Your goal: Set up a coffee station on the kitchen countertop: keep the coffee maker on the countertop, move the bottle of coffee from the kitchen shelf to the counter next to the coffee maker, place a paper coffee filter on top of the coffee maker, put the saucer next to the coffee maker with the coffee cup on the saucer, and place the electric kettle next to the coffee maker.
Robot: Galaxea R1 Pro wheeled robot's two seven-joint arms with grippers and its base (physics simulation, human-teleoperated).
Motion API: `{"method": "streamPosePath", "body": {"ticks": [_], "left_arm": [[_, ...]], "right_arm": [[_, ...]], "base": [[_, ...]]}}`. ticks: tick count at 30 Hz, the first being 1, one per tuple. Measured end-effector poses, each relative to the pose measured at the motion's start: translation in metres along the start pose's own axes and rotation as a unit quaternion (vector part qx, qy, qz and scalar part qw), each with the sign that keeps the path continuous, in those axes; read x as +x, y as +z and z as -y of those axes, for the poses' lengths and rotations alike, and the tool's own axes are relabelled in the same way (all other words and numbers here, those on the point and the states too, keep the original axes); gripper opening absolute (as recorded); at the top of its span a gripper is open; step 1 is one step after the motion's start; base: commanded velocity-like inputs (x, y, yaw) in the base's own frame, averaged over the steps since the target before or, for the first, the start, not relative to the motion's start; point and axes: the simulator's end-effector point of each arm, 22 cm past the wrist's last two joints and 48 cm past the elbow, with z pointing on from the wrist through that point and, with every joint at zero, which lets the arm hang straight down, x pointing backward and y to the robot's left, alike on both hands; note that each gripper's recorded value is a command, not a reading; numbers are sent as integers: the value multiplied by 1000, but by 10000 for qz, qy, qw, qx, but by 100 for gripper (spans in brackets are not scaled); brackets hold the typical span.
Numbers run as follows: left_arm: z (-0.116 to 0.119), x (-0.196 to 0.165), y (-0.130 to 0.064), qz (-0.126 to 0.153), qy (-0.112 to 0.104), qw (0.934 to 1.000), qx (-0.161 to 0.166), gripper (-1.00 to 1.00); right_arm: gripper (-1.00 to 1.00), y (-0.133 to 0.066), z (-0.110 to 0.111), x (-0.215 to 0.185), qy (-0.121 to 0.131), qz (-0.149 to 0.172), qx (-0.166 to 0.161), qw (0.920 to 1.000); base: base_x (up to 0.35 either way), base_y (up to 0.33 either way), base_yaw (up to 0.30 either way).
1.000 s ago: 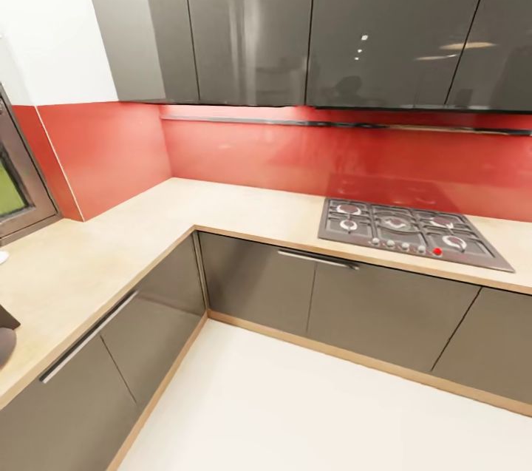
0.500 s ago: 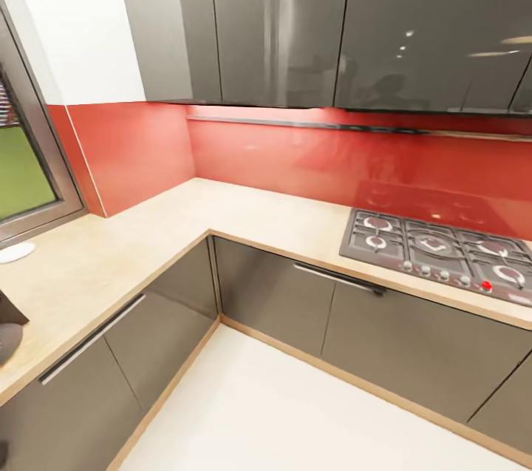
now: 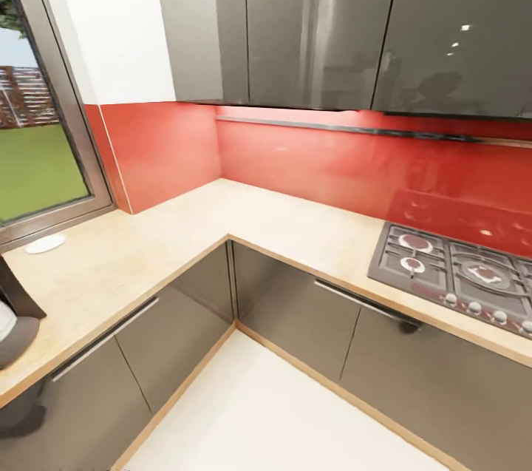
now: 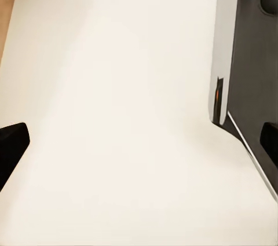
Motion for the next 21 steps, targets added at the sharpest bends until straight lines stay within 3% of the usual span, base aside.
{"method": "streamPosePath", "body": {"ticks": [21], "left_arm": [[5, -5, 0, 61, -11, 10000, 38, 100]], "right_arm": [[100, 0, 0, 0, 0, 2, 1, 10000]], "base": [[10, -1, 274]]}}
